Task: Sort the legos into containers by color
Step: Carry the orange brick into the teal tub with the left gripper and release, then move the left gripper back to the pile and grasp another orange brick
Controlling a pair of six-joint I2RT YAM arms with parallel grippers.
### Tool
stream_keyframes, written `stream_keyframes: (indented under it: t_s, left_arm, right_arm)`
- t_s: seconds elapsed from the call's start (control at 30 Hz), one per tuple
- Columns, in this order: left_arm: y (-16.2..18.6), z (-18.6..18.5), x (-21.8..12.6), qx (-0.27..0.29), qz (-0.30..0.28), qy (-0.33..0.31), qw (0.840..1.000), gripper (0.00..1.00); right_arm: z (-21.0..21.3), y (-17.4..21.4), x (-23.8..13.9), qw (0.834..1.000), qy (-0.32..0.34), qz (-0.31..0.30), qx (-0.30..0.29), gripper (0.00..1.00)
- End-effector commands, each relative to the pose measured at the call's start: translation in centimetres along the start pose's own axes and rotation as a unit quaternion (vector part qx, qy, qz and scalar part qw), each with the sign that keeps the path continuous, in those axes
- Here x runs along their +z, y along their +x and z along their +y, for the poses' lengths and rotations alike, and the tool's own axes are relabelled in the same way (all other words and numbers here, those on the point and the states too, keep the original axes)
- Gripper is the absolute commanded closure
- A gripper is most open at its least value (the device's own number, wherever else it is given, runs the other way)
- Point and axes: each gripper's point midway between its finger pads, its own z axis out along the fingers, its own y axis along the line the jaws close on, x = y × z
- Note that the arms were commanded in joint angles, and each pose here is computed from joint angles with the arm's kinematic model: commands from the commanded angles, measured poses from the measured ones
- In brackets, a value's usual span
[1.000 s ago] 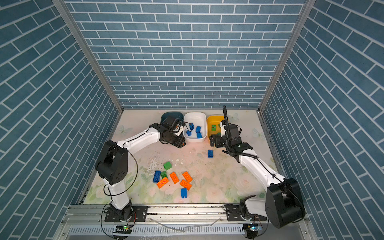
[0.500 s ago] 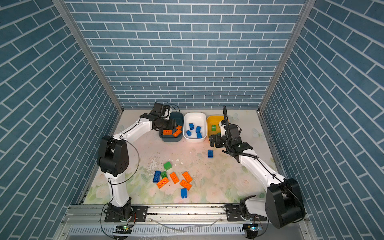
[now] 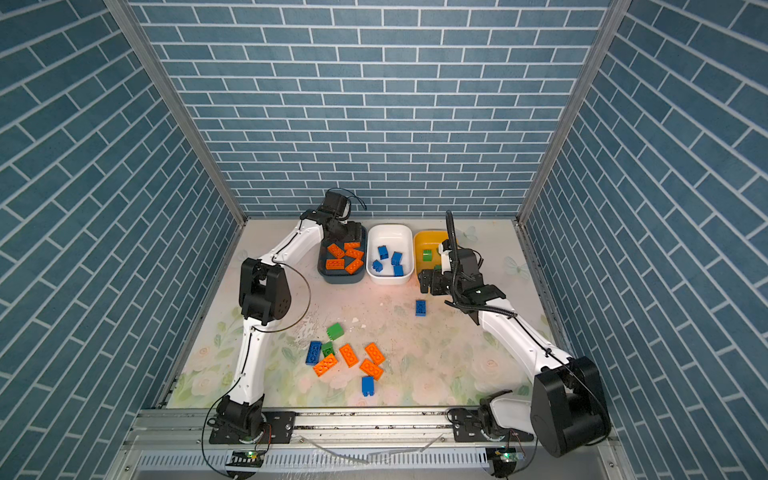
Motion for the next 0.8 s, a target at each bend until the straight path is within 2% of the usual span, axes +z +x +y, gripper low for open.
stream_keyframes:
  t_s: [0.0, 0.17, 0.33, 0.47, 0.57, 0.67, 0.77]
  left_arm:
    - [-0.6, -0.4, -3.0, 0.004, -0.008, -0.006, 1.000, 0.08]
    - [1.4, -1.0, -5.5, 0.022, -0.001, -0.011, 1.000, 0.04]
    - [6.1, -0.6, -8.8, 0.041, 0.009, -0.073, 0.996, 0.01]
    - [11.8, -0.4, -11.6, 0.044, 0.036, -0.108, 0.992, 0.01]
    - [16.7, -0.5, -13.2, 0.043, 0.062, -0.112, 0.991, 0.01]
    - [21.8, -1.2, -14.5, 0.052, 0.095, -0.102, 0.989, 0.01]
    - [26.2, -2.3, -15.6, 0.095, 0.127, -0.074, 0.984, 0.01]
  right_arm:
    - [0.7, -1.2, -0.9, 1.000, -0.009, -0.013, -0.020, 0.02]
    - [1.1, -1.3, -0.6, 1.000, -0.021, -0.012, -0.017, 0.03]
    - [1.6, -1.2, -0.2, 0.999, -0.032, -0.014, -0.018, 0.02]
    - [3.0, -0.8, 0.3, 0.998, -0.057, -0.018, -0.019, 0.02]
    - [4.3, -0.3, 0.7, 0.996, -0.073, -0.024, -0.035, 0.02]
    - [5.6, 0.3, 1.0, 0.995, -0.079, -0.027, -0.062, 0.02]
    - [6.1, 0.5, 1.5, 0.994, -0.073, -0.031, -0.077, 0.02]
